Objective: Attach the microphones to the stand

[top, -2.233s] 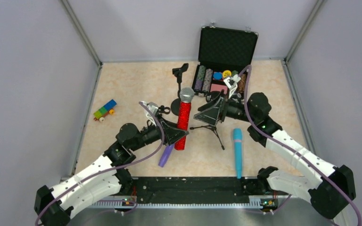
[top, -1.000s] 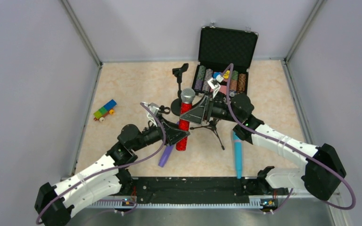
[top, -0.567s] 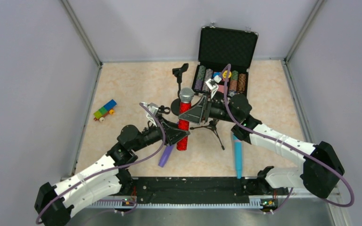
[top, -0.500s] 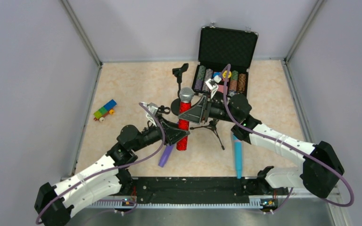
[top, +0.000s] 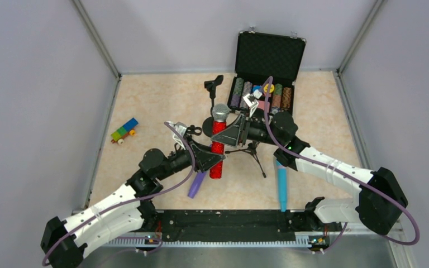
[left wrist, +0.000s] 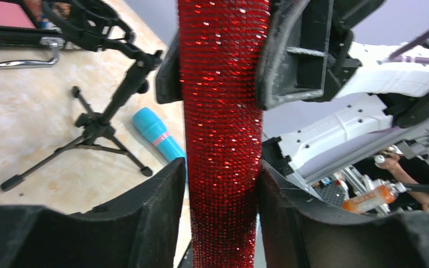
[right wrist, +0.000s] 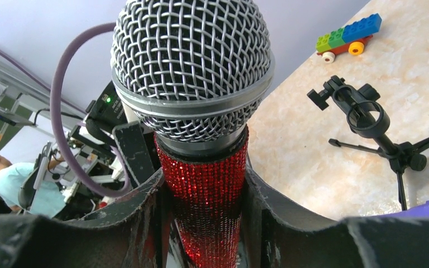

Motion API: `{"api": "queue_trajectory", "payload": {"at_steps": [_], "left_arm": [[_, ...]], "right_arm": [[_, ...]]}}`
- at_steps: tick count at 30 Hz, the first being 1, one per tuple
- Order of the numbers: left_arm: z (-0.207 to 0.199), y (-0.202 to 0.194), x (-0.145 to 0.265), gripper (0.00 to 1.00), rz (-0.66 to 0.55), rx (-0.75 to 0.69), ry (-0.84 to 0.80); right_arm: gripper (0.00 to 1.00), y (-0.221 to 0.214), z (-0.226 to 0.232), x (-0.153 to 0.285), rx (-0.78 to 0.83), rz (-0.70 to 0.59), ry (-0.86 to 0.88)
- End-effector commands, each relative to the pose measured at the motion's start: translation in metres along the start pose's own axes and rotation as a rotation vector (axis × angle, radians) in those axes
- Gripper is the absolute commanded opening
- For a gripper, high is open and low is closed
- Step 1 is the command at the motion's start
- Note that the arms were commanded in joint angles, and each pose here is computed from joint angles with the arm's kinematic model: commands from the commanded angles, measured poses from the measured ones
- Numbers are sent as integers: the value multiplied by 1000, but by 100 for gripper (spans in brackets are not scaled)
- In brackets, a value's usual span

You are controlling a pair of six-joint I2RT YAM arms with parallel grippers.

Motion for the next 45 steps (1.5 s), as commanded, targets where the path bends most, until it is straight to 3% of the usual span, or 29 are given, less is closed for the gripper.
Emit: {"api": "queue_trajectory", "payload": {"at_steps": [1,2,5,13,22,29,45], "left_arm": [[14,17,2,68,-94,32,108],[17,18,2,83,-100,37,125],[21,19,6,98,-122,48,149],[23,25,13,99,-180,45,158],[33,26,7,99,-162,50,220],[42,26,-12,99,-43,8,314],[56,6,-101,99,252,-31,418]], "right_arm": [[0,7,11,-5,54,-15,26],[0,6,8,-4,57,-13,11],[0,8,1,-3,75,-18,-35],[0,15,-17,9,134,-59,-190],[0,29,-25,34,188,-56,-284],[0,46,-24,69,212,-73,-319],[0,70,-40,151,179,-111,-462]]}}
Point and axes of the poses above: each gripper's point midway between its finger pads, its own x axis back along the fingers, its own z axis along the line the jaws close on, y = z × x, the point moved 1 cm from there along x, back along the fingers, and after that the axes turned 4 degrees about x, right-handed, at the moved point
